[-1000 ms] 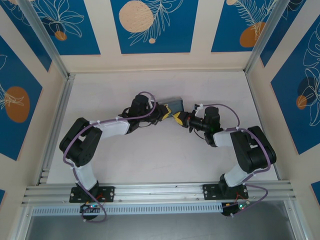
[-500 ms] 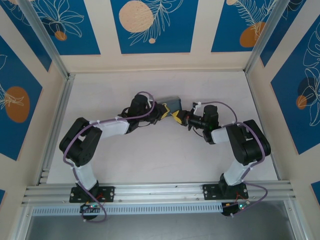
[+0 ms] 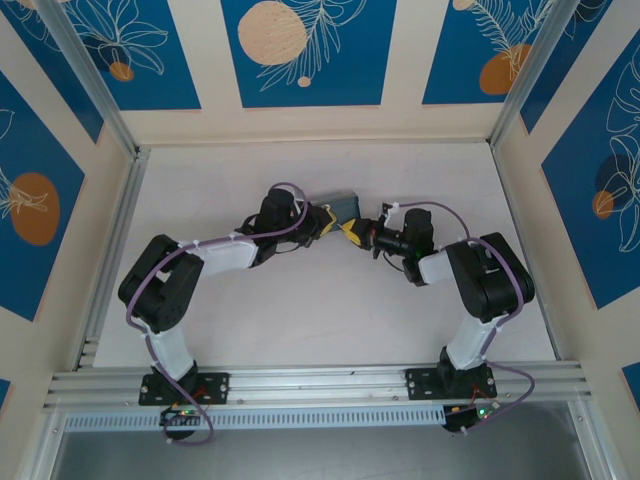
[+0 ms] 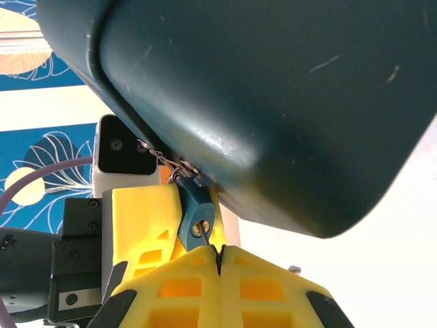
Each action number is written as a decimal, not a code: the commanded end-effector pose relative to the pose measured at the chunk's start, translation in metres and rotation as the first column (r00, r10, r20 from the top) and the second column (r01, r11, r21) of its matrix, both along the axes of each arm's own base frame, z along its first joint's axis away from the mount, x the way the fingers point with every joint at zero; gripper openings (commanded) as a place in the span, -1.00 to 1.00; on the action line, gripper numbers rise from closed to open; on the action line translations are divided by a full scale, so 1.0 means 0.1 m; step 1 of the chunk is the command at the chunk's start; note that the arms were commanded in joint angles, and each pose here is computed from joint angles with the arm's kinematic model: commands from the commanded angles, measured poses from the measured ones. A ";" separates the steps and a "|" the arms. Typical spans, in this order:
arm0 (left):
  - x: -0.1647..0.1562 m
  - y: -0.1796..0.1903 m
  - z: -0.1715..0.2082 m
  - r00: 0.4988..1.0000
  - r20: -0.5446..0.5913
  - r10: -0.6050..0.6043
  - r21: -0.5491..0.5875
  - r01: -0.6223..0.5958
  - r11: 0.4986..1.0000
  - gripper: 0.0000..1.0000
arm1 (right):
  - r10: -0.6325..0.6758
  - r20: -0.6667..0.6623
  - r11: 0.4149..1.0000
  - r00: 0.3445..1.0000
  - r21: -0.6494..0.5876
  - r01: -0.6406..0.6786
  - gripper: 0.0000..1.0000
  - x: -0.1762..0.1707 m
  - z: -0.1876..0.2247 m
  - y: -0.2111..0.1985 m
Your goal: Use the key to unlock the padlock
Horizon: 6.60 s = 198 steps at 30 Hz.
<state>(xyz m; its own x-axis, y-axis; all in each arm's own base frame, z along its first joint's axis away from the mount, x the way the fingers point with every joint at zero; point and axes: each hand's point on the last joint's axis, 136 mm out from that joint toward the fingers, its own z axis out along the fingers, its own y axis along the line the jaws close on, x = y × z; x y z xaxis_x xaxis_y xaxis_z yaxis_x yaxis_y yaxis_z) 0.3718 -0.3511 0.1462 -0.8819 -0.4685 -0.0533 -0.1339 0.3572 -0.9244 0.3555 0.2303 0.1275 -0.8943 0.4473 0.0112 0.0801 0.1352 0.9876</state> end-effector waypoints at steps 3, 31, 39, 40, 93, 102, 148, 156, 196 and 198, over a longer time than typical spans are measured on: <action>-0.26 -0.26 0.44 0.985 0.090 -0.151 -0.108 0.160 0.981 -1.00 | 0.029 0.044 0.994 0.999 -0.104 -0.024 -1.00 0.02 -0.11 0.04; -0.27 -0.24 0.41 0.985 0.092 -0.148 -0.081 0.156 0.984 -1.00 | 0.039 -0.058 0.993 0.998 0.111 -0.032 -1.00 0.01 0.16 0.21; -0.28 -0.23 0.42 0.985 0.090 -0.146 -0.086 0.154 0.984 -1.00 | 0.021 -0.143 0.992 0.990 0.129 -0.003 -1.00 0.05 -0.06 0.21; -0.28 -0.24 0.43 0.985 0.090 -0.146 -0.089 0.154 0.984 -1.00 | 0.016 -0.144 0.990 0.989 0.139 0.004 -1.00 0.07 -0.07 0.20; -0.33 -0.20 0.35 0.978 0.110 -0.177 -0.034 0.182 0.983 -1.00 | 0.095 -0.108 0.968 0.990 0.241 -0.067 -1.00 0.28 0.22 0.28; -0.33 -0.24 0.36 0.977 0.109 -0.185 -0.051 0.191 0.980 -1.00 | 0.116 -0.094 0.975 0.989 0.201 -0.095 -1.00 0.26 0.28 0.36; -0.27 -0.05 -0.19 0.999 -0.031 -0.041 0.028 0.042 0.999 -1.00 | 0.121 -0.057 0.990 0.991 0.082 -0.116 -0.11 0.13 0.35 0.35; -0.25 -0.05 -0.21 0.999 -0.023 -0.043 0.034 0.044 0.998 -1.00 | 0.119 -0.104 0.993 0.987 -0.001 -0.120 0.52 -0.09 0.22 0.17; -0.28 -0.12 -0.18 0.988 -0.040 -0.146 0.050 0.148 0.988 -1.00 | 0.317 0.128 0.480 0.940 -0.876 -0.043 -0.02 -0.38 -0.07 -0.25; -0.30 -0.13 -0.18 0.986 -0.045 -0.163 0.055 0.166 0.985 -1.00 | 0.350 0.150 0.454 0.925 -0.890 -0.027 -0.05 -0.37 -0.08 -0.22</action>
